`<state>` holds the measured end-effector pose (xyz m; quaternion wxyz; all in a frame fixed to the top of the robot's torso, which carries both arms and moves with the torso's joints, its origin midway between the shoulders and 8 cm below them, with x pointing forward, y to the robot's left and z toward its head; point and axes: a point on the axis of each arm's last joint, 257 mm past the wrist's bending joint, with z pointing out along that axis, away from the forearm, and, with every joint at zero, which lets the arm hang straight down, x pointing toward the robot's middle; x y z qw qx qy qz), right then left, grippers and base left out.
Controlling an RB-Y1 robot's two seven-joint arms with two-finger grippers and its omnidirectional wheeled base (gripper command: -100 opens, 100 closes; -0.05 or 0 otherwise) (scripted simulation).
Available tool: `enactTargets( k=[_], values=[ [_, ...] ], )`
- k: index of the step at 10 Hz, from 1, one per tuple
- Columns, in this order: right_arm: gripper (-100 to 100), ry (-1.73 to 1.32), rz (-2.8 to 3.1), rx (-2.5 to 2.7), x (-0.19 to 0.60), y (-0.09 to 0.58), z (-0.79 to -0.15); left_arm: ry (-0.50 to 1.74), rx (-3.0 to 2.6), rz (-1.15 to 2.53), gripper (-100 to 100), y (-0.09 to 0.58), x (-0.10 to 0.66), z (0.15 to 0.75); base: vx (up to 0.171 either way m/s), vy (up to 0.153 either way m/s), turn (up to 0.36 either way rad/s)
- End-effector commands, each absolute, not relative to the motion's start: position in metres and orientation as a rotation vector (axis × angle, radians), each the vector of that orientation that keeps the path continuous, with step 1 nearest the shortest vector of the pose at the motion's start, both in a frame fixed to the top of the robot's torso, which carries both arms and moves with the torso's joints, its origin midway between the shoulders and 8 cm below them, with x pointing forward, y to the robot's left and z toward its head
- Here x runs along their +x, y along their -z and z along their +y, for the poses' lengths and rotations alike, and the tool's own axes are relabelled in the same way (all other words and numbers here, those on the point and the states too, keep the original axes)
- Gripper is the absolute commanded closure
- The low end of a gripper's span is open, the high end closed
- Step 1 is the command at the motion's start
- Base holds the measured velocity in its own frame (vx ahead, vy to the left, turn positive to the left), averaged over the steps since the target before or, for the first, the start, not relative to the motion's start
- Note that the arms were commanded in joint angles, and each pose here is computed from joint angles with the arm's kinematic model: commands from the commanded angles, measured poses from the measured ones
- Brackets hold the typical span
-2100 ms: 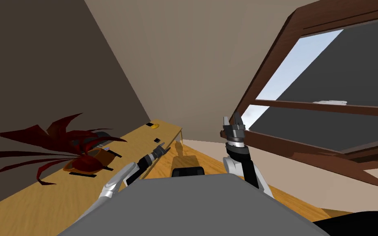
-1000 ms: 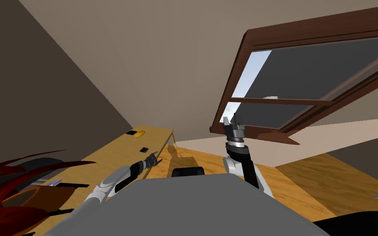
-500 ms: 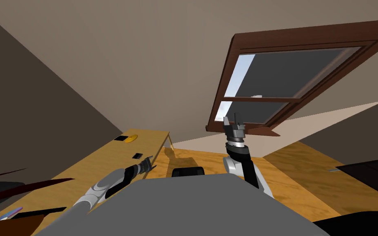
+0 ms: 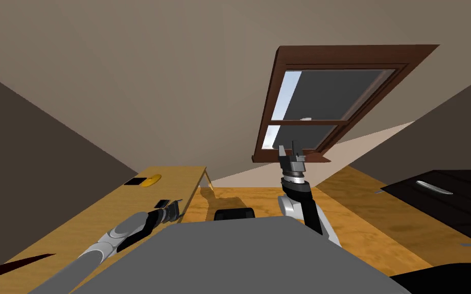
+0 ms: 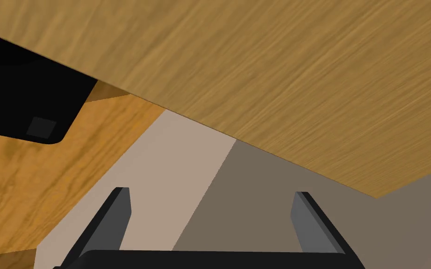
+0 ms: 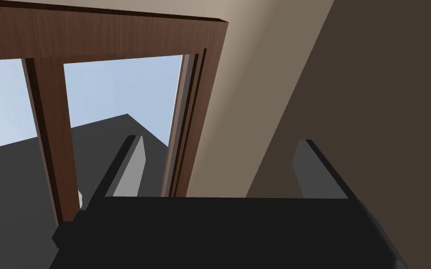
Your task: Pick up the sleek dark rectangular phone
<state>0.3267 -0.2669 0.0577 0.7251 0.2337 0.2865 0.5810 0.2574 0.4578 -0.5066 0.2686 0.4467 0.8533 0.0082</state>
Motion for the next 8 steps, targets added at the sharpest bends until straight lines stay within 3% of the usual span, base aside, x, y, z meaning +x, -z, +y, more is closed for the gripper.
enactTargets(
  k=[1,8],
  values=[
    [0,-1.282,0.632,0.516,0.327,-0.058,-0.267,-0.078,1.288,2.353,-100,0.515,0.235,0.489,0.018,0.032,-0.363],
    [0,-1.282,0.632,0.516,0.327,-0.058,-0.267,-0.213,1.512,2.553,-100,0.523,0.154,0.589,0.017,0.049,-0.225]
  ],
)
